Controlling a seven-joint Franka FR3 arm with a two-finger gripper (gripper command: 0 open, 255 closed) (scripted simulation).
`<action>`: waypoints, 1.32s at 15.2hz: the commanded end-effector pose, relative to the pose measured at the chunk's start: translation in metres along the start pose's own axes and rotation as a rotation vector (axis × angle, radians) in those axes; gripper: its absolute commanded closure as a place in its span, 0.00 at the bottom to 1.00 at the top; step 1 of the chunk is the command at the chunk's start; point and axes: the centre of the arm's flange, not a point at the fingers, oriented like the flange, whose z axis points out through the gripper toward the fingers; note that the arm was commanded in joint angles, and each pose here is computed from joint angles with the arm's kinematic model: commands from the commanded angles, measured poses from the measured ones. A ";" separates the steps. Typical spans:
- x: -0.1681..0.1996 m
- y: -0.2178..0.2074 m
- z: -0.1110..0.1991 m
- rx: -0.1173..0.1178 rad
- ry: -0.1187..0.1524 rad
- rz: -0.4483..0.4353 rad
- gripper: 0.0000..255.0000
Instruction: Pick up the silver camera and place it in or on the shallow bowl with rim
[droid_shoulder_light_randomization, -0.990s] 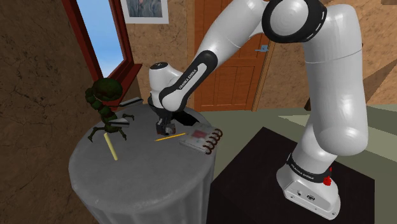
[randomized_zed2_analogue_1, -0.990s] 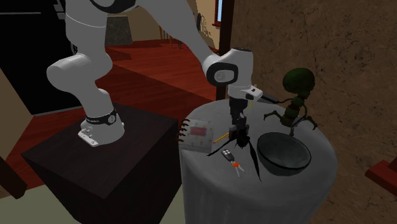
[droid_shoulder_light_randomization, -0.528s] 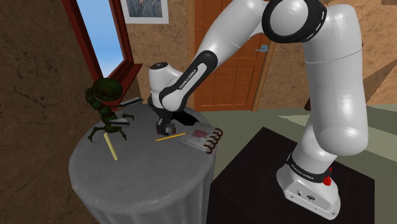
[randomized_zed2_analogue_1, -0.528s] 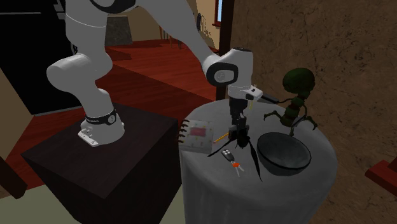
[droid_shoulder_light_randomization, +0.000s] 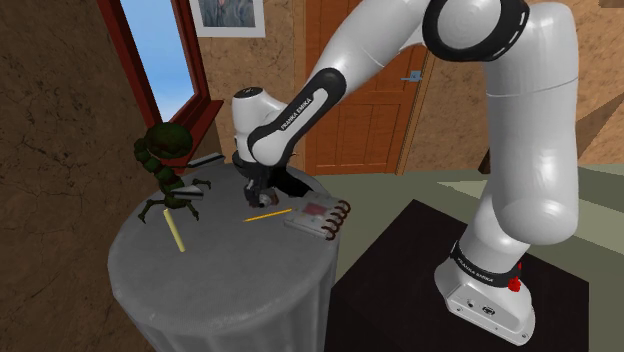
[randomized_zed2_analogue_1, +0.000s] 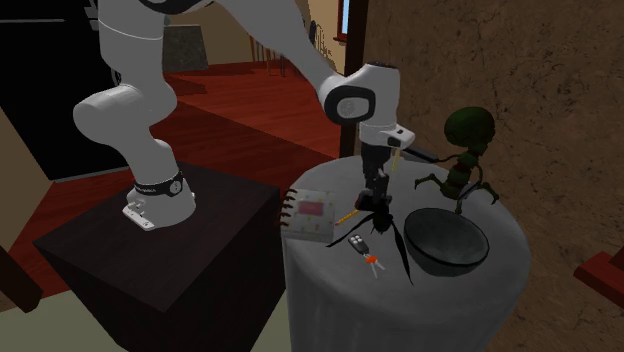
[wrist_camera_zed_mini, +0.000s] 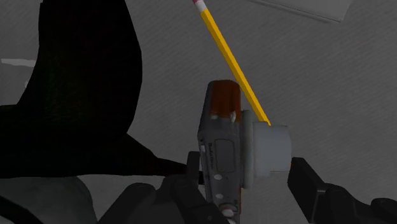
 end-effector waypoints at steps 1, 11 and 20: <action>0.000 0.002 -0.011 0.000 0.000 0.000 1.00; 0.003 0.005 -0.063 0.000 0.000 0.000 1.00; 0.005 0.009 -0.111 0.000 0.000 0.000 1.00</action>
